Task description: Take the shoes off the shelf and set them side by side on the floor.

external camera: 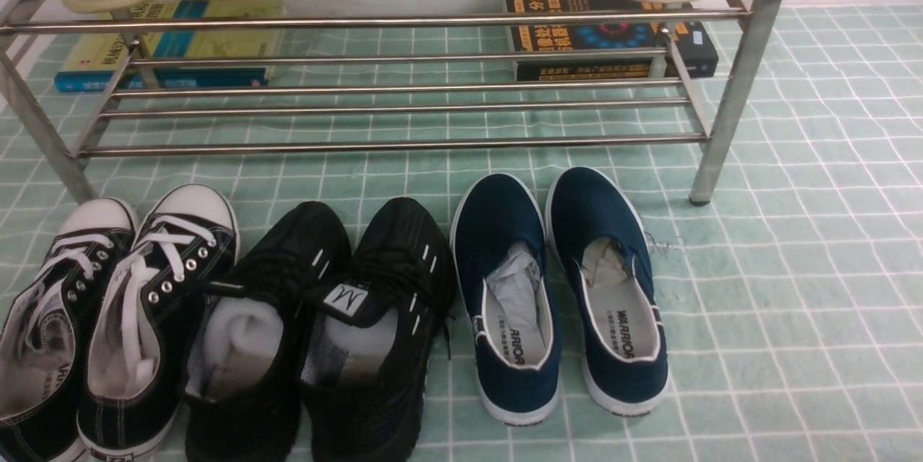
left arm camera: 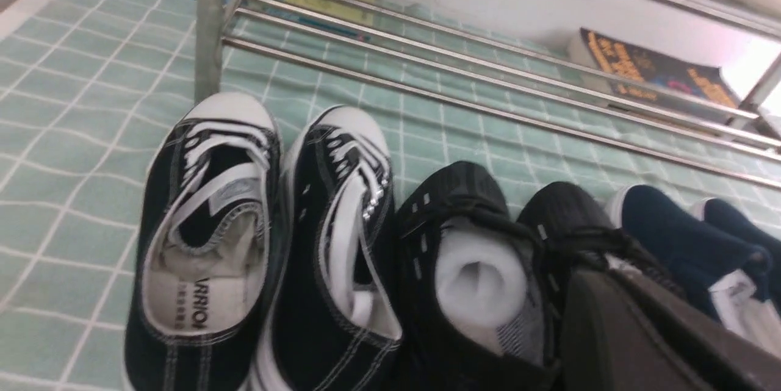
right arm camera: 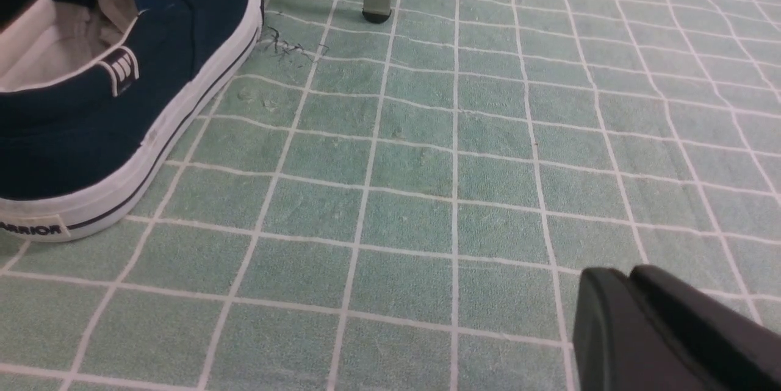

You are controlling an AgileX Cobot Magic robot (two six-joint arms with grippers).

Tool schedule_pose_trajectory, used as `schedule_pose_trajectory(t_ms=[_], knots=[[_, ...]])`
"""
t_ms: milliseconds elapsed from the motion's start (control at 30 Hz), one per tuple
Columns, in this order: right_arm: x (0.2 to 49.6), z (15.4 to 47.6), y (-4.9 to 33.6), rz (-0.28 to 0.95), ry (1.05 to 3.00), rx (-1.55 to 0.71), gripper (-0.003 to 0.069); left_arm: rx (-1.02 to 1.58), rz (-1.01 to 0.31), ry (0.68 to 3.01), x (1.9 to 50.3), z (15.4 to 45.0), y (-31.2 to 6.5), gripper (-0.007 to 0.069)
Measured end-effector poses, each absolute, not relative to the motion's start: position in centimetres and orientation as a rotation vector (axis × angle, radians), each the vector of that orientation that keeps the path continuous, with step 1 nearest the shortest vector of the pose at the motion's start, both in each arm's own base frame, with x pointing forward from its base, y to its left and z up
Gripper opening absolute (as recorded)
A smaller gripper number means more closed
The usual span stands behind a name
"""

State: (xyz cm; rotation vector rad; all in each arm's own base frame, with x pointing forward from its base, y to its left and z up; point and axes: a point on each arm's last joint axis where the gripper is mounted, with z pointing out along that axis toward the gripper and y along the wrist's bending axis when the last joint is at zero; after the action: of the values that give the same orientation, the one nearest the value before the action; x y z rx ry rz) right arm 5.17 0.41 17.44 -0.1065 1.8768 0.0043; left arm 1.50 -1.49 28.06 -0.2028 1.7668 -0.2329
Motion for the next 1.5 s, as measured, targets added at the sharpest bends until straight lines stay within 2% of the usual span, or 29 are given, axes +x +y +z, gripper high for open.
schedule_pose_trajectory(t_ms=[333,467,600,833,1033,1233,1500], knots=[[5.2,17.4,0.4,0.004,1.877,-0.107,0.0077,-0.182,-0.073,1.801,1.8,27.2,-0.6,0.0033],[5.2,17.4,0.4,0.004,1.877,-0.107,0.0082,-0.184,-0.032,1.719,3.0,26.0,-0.1,0.0035],[5.2,17.4,0.4,0.004,1.877,-0.107,0.009,-0.216,-0.039,1.687,4.4,23.2,0.3,0.0036],[5.2,17.4,0.4,0.004,1.877,-0.107,0.0099,-0.117,-0.046,1.805,5.1,19.0,0.2,0.004],[5.2,17.4,0.4,0.004,1.877,-0.107,0.0104,-0.072,-0.06,1.855,5.2,17.5,0.1,0.0045],[5.2,17.4,0.4,0.003,1.877,-0.107,0.0112,-0.12,-0.1,1.85,5.2,17.5,0.1,0.0052],[5.2,17.4,0.4,0.003,1.877,-0.107,0.0125,-0.12,-0.087,1.852,5.2,17.5,0.1,0.0056]])
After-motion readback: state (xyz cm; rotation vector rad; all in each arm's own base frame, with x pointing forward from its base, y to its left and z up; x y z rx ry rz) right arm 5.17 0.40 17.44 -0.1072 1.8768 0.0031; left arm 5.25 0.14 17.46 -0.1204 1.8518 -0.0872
